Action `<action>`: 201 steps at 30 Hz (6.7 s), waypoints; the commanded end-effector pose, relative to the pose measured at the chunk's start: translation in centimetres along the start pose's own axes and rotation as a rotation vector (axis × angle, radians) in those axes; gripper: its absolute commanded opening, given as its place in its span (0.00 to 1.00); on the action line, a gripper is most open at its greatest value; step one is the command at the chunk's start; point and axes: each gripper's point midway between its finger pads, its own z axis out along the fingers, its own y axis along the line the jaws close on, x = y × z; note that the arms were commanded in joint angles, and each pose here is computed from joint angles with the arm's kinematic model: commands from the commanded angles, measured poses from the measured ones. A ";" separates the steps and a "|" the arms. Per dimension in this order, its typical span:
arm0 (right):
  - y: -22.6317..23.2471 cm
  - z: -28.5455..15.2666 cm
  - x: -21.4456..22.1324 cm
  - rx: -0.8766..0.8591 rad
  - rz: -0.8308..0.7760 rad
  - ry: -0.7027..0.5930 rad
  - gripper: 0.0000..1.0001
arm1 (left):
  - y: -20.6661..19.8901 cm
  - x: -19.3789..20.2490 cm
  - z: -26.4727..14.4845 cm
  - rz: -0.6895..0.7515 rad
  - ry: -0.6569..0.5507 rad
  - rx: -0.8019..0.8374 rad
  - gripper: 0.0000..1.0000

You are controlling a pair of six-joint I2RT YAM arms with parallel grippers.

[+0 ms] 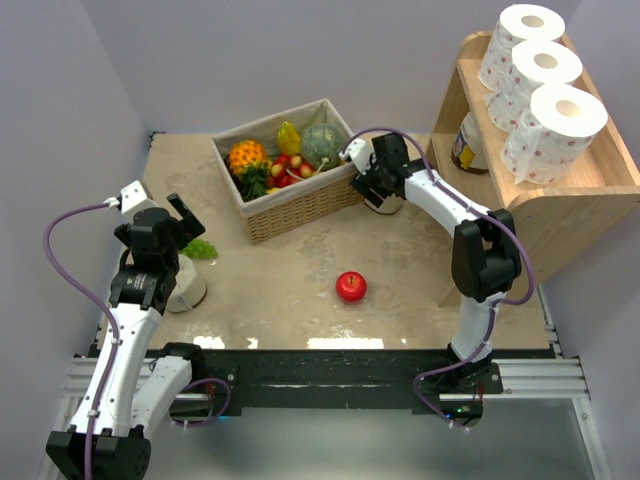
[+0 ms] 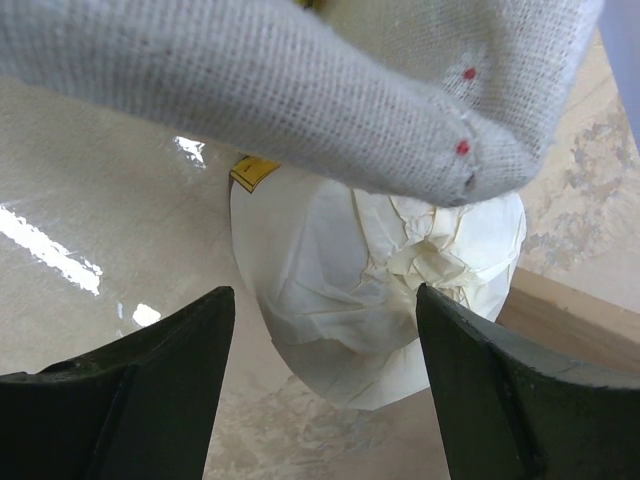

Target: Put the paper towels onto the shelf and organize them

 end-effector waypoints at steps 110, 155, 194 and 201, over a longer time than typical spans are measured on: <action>-6.3 -25.5 -0.6 0.631 0.217 0.200 0.67 | -1.4 -1.4 -0.9 -0.006 -0.062 0.075 1.00; -9.2 -21.1 6.8 0.700 0.281 0.370 0.31 | -1.2 -1.4 -1.1 -0.002 -0.070 0.066 1.00; 2.2 -27.9 -5.7 0.204 0.334 -0.437 0.83 | 5.0 6.9 2.3 0.068 0.231 -0.410 0.85; 2.2 -27.4 -4.7 0.225 0.330 -0.407 0.83 | 6.1 9.2 2.2 0.041 0.277 -0.455 0.84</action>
